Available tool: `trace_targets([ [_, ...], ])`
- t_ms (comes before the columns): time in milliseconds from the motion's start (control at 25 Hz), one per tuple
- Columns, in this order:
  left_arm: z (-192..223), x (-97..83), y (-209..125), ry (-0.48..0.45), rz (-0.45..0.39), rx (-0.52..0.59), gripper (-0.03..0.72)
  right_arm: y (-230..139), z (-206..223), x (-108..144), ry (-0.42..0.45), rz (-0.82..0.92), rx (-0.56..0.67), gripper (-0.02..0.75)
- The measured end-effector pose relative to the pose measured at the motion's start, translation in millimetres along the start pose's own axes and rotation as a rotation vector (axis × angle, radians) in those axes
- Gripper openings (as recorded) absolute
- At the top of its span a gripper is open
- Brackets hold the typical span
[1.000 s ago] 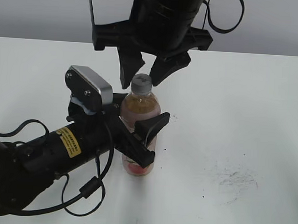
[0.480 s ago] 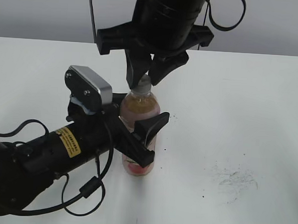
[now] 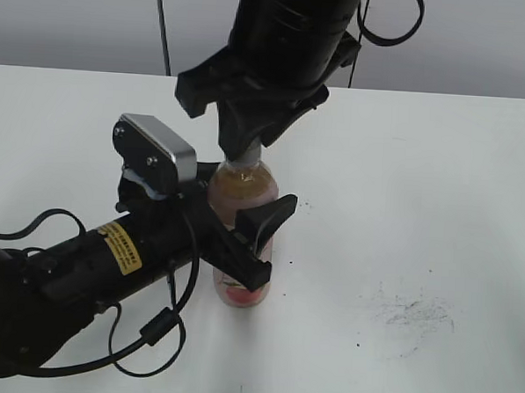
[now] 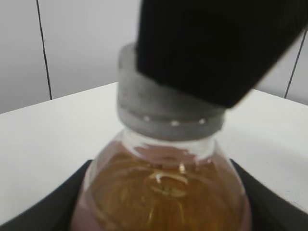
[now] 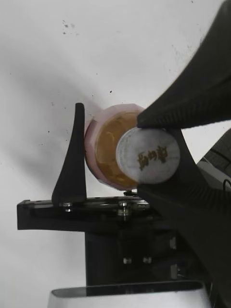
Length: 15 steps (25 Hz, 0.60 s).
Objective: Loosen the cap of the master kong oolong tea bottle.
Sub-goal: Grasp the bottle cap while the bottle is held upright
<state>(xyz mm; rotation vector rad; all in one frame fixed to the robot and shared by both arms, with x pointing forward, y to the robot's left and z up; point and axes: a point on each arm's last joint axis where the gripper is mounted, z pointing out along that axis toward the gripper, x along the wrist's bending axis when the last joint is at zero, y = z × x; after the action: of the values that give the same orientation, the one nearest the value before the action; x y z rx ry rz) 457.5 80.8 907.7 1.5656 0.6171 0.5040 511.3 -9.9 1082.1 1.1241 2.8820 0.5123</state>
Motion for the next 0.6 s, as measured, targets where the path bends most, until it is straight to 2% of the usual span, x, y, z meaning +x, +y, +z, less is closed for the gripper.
trace_targets([
  [280,0.0,0.1,0.1,-0.003,0.0,-0.001,0.447,0.0,0.0,0.0,0.0,-0.232,0.0,0.263],
  [600,-0.1,-0.5,0.0,-0.019,0.009,0.001,0.447,-0.7,-0.6,-0.9,-0.009,-0.368,0.009,0.26],
])
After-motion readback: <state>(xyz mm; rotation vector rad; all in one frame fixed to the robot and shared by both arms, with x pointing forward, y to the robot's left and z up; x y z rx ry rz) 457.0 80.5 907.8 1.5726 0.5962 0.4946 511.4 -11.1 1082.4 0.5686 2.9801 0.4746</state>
